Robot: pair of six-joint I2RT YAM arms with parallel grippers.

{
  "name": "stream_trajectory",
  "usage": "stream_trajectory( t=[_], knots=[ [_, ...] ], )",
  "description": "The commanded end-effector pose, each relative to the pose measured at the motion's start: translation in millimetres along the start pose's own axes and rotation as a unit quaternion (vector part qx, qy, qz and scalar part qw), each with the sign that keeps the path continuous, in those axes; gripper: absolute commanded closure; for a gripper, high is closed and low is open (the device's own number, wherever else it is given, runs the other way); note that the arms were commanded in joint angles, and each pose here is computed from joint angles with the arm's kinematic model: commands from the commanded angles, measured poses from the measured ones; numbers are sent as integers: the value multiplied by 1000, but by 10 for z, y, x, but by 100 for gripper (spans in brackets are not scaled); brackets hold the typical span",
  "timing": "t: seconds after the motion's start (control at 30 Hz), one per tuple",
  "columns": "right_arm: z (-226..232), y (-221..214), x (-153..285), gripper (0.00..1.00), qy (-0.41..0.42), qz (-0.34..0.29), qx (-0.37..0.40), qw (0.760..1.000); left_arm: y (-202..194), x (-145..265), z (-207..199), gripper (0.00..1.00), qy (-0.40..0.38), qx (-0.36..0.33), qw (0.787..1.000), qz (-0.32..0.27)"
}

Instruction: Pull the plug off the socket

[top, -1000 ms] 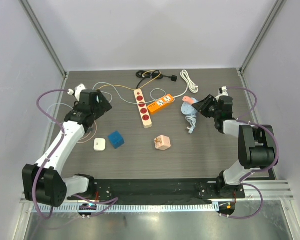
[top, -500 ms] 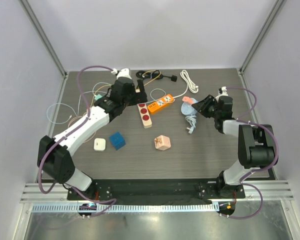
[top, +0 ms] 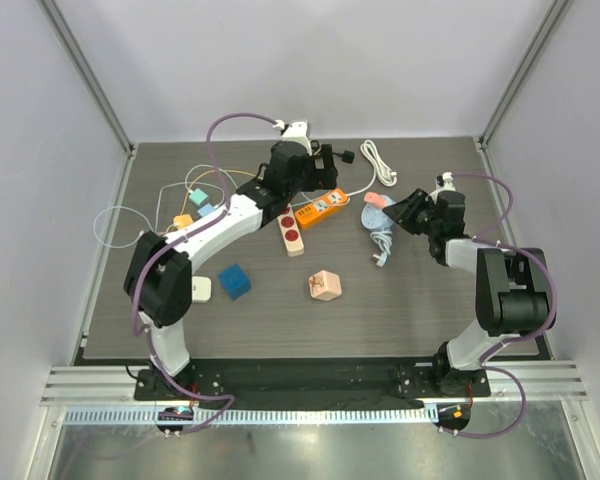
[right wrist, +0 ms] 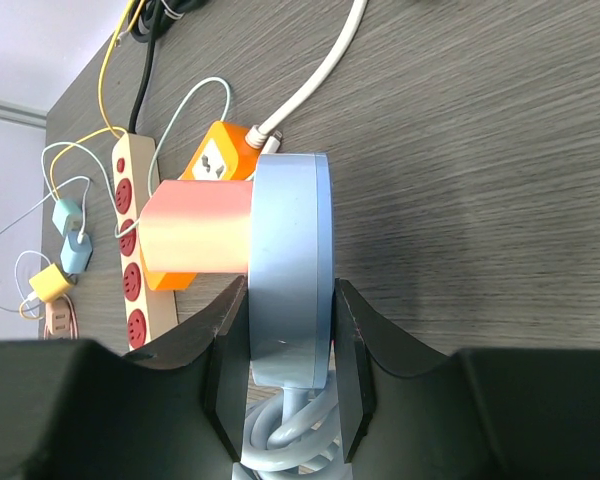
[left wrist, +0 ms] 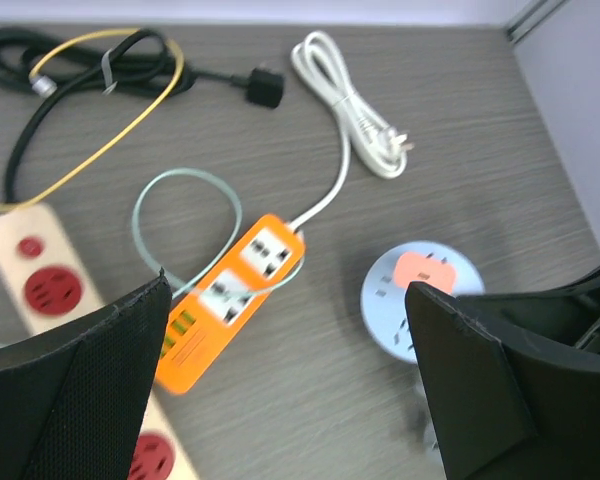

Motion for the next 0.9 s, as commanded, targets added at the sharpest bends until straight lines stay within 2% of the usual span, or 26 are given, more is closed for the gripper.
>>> stream_trajectory(
  t=[0.0, 0.13, 0.2, 0.27, 0.33, 0.5, 0.73, 0.77, 0.87],
  knots=[
    [318, 256, -25, 99, 62, -34, 26, 997, 476, -144, -204, 0, -46, 5, 993, -111],
    [302, 253, -42, 99, 56, -28, 28, 998, 422, -402, -328, 3, -89, 4, 988, -129],
    [296, 262, -49, 99, 52, -27, 33, 998, 279, -564, -395, 8, -119, 7, 984, -130],
    [281, 265, -46, 99, 44, -27, 37, 998, 66, -750, -421, 12, -129, 17, 985, -109],
    [274, 267, -36, 99, 38, -27, 39, 998, 120, -805, -537, 16, -159, 30, 982, -102],
    [294, 285, 3, 99, 35, -37, 46, 998, -87, -842, -793, 13, -172, 10, 983, -67],
    [327, 296, 44, 99, 41, -40, 49, 997, -433, -743, -1080, 3, -185, -78, 979, -35],
    [331, 293, 54, 99, 42, -40, 50, 997, -462, -731, -1115, 3, -192, -102, 975, -32],
    [371, 307, 93, 99, 48, -45, 54, 996, -543, -775, -1106, 4, -185, -115, 976, -13]
  ],
)
Point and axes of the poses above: each gripper's point midway between its finger pads, its own x axis back along the fingers, its own z axis along the line the jaws close on, y = z × x, the point moved 7 cm from there along x, back along the fingers, and after that the axes turned 9 degrees about -x, right-handed, at the moved point
